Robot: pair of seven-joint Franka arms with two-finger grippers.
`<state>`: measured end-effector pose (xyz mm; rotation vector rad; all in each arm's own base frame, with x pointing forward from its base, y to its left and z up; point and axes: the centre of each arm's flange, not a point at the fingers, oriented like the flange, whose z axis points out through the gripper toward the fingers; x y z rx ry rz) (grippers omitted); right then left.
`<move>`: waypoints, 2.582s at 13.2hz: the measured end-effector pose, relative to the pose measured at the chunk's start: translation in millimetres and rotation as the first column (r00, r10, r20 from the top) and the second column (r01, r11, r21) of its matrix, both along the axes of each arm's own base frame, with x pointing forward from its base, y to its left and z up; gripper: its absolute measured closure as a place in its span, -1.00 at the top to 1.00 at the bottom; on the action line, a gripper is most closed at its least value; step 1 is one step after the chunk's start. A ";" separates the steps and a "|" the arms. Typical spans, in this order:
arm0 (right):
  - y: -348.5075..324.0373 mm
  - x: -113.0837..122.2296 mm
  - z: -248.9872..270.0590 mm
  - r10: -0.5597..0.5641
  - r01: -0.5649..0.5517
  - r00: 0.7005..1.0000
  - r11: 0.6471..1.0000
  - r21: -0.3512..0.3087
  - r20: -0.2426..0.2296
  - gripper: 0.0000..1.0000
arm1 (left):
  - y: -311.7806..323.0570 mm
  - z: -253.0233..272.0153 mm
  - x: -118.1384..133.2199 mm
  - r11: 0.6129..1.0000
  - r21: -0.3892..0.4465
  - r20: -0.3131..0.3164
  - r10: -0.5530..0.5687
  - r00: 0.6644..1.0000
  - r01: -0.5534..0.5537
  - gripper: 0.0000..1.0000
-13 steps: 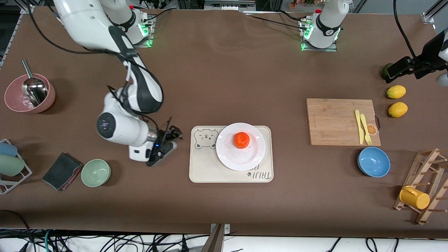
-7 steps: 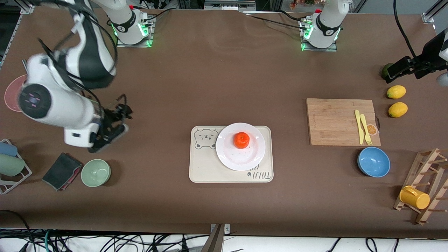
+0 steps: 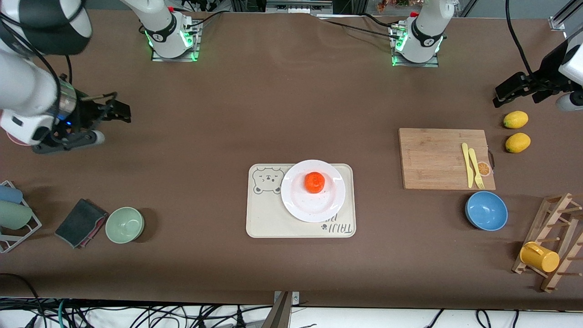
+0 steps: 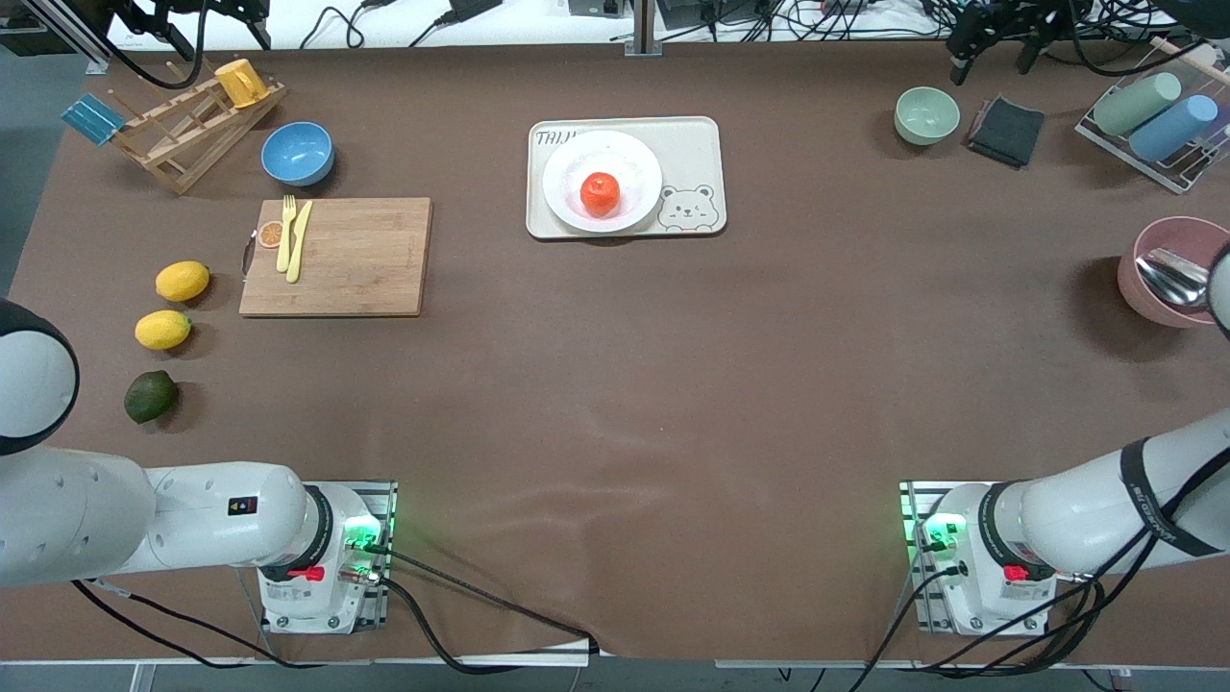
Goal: Place orange and plate with both arms
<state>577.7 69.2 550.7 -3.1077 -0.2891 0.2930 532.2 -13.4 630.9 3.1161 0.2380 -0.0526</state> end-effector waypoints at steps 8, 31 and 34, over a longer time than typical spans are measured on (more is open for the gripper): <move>-64.7 -20.7 38.7 -0.121 0.121 0.987 0.993 0.007 0.104 1.00 | 0.0 0.0 0.0 1.000 0.000 0.000 0.000 1.000 0.000 1.00; -61.6 -16.3 35.4 -0.126 0.125 0.984 0.992 0.010 0.123 1.00 | -21.8 2.7 -0.8 0.999 0.002 0.006 -0.038 0.999 0.038 1.00; -61.6 -15.8 34.3 -0.126 0.125 0.985 0.992 0.009 0.121 1.00 | -16.3 2.7 -0.5 1.000 0.002 0.006 -0.028 1.000 0.028 1.00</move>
